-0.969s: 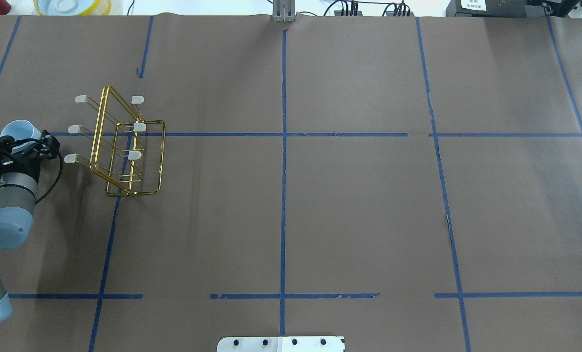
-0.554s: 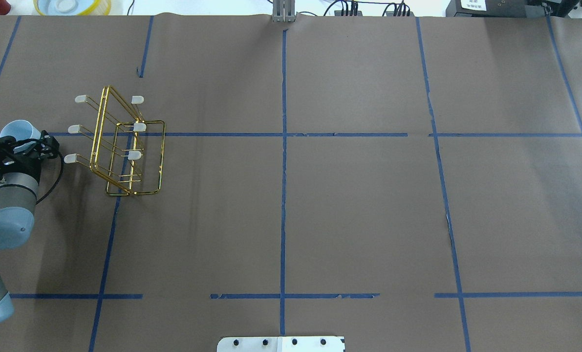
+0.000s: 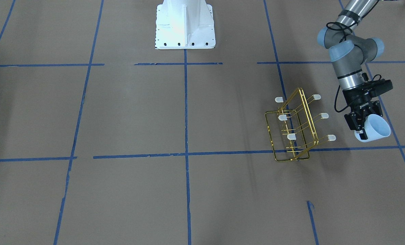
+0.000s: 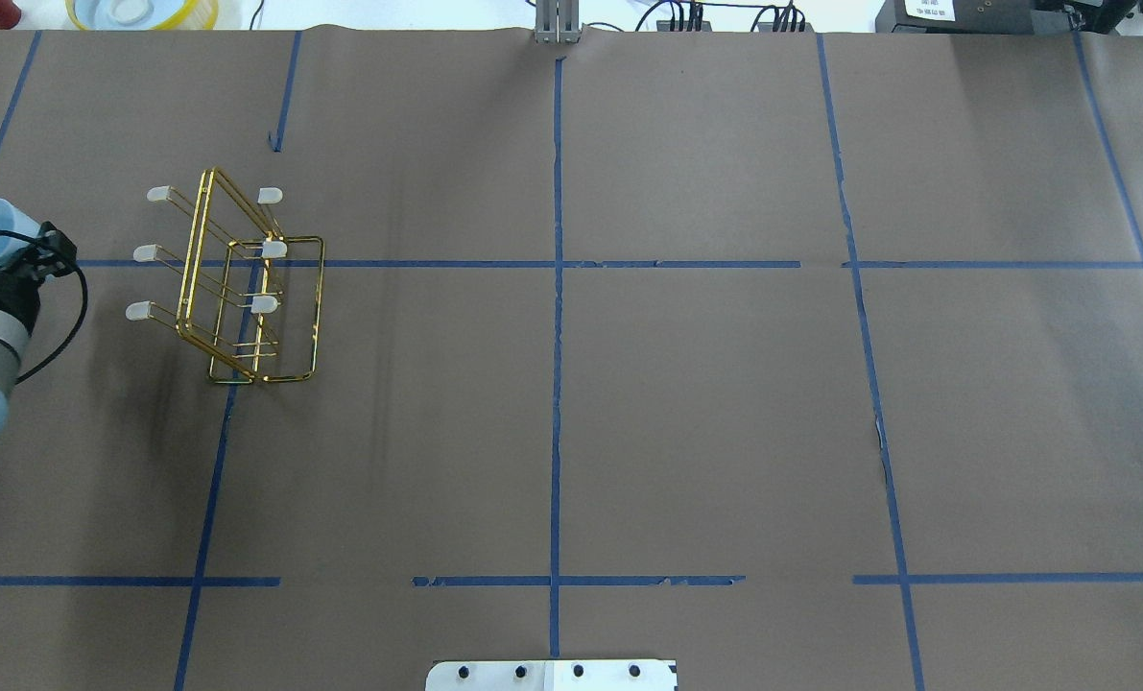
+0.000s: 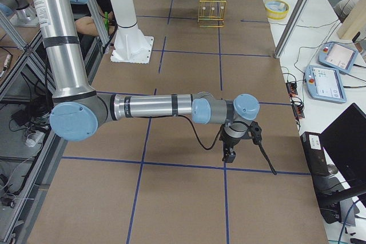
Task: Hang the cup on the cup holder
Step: 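Raise and tilt the held cup with the left gripper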
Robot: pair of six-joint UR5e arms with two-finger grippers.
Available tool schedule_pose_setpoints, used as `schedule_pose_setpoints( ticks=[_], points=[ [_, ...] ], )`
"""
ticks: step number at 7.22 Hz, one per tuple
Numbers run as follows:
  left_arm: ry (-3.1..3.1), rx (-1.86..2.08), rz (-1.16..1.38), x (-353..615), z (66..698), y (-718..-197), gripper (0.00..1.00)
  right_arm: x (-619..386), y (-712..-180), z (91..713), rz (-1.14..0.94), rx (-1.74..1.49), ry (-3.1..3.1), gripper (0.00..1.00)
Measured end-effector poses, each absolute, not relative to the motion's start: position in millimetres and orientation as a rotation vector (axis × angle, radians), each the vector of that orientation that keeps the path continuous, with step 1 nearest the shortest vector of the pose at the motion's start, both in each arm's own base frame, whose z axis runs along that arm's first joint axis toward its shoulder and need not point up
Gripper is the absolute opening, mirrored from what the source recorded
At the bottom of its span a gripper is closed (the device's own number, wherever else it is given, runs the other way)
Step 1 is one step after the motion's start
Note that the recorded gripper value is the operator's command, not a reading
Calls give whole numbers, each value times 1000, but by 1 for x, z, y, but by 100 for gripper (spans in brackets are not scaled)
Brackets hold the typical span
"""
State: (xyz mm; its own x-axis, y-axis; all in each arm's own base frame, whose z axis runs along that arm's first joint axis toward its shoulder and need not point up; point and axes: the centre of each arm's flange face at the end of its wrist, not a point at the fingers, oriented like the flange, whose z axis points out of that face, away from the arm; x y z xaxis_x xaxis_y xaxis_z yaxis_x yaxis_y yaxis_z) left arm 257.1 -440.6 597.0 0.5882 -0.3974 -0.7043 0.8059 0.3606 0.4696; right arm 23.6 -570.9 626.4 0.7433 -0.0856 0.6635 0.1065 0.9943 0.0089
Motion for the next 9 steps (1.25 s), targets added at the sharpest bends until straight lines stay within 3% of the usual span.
schedule_pose_setpoints(
  ticks=[4, 9],
  points=[
    [907, 969, -837, 160, 555, -390, 0, 23, -571, 626, -106, -30, -725, 100],
    [1727, 566, -1348, 139, 496, -365, 0, 24, -571, 626, -105, -31, -725, 100]
  ],
)
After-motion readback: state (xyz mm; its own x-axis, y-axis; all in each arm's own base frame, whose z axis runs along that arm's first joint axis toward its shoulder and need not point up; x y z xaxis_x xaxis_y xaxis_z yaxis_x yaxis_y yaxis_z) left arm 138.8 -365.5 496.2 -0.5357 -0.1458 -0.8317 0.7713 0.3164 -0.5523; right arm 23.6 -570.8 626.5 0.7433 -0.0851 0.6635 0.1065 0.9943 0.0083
